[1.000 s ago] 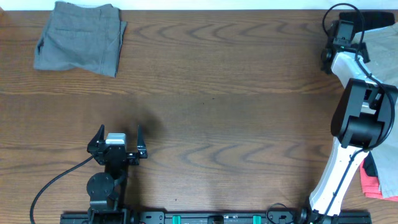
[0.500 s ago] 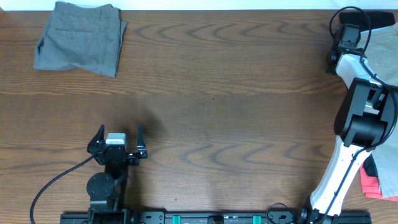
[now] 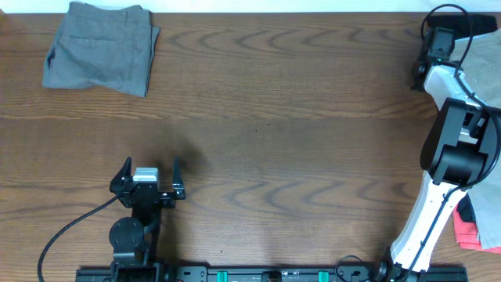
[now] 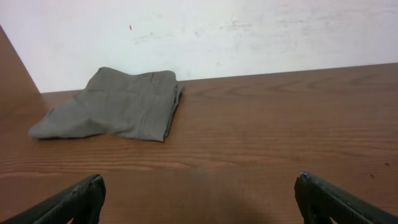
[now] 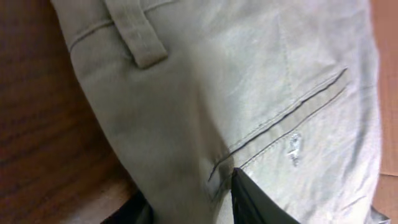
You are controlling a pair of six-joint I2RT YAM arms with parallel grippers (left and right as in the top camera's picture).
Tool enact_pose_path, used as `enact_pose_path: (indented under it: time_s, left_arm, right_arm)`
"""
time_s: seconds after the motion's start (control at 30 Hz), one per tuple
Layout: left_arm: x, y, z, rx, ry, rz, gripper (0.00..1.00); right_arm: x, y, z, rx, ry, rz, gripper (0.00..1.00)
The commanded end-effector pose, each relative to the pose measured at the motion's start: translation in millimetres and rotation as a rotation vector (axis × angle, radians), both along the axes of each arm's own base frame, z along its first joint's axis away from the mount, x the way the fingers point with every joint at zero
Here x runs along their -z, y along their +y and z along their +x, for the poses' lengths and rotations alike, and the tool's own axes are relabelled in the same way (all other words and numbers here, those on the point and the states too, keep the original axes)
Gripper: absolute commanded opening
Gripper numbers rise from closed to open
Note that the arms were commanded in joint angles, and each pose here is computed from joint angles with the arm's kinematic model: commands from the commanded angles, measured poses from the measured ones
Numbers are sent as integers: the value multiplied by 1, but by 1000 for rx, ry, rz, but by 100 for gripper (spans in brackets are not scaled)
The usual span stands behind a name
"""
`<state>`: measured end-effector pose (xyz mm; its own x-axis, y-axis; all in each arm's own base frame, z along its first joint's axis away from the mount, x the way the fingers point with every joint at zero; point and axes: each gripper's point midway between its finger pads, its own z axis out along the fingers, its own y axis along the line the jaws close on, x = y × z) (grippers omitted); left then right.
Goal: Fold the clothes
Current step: 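Grasp the khaki shorts waistband with the right gripper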
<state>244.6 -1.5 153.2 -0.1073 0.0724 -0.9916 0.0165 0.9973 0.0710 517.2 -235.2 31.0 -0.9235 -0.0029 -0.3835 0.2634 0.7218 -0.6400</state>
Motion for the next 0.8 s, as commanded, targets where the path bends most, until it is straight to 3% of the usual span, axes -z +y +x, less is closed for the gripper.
enact_pose_path:
  time_s: [0.0,0.2,0.3,0.47,0.5,0.53,0.57,0.63,0.7,0.77]
  left_arm:
    - [15,0,0,1,41,14,98]
    - [15,0,0,1,41,14,98]
    - [15,0,0,1,41,14,98]
    - [15,0,0,1,41,14,98]
    - [15,0,0,1,41,14,98]
    - [15,0,0,1,41,14,98]
    - [15,0,0,1,41,14,98]
    - [15,0,0,1,41,14,98]
    - [15,0,0,1,41,14,98]
    - [15,0,0,1,41,14,98]
  right_arm:
    - [-26,-12,6,67,-67,-31,29]
    - [-34,-9,11,63,-77,-15,30]
    - [-32,-8,9,73,-78,-9,24]
    - [-32,-8,9,97,-101,3,22]
    - [-32,-8,9,102,-106,5,24]
    - [-32,-8,9,106,-111,7,34]
    - [-32,-8,9,109,-115,8,35]
    - [-33,-8,9,113,-118,10,27]
    - [-33,-7,9,119,-121,14,12]
    - [-34,-7,8,131,-130,19,6]
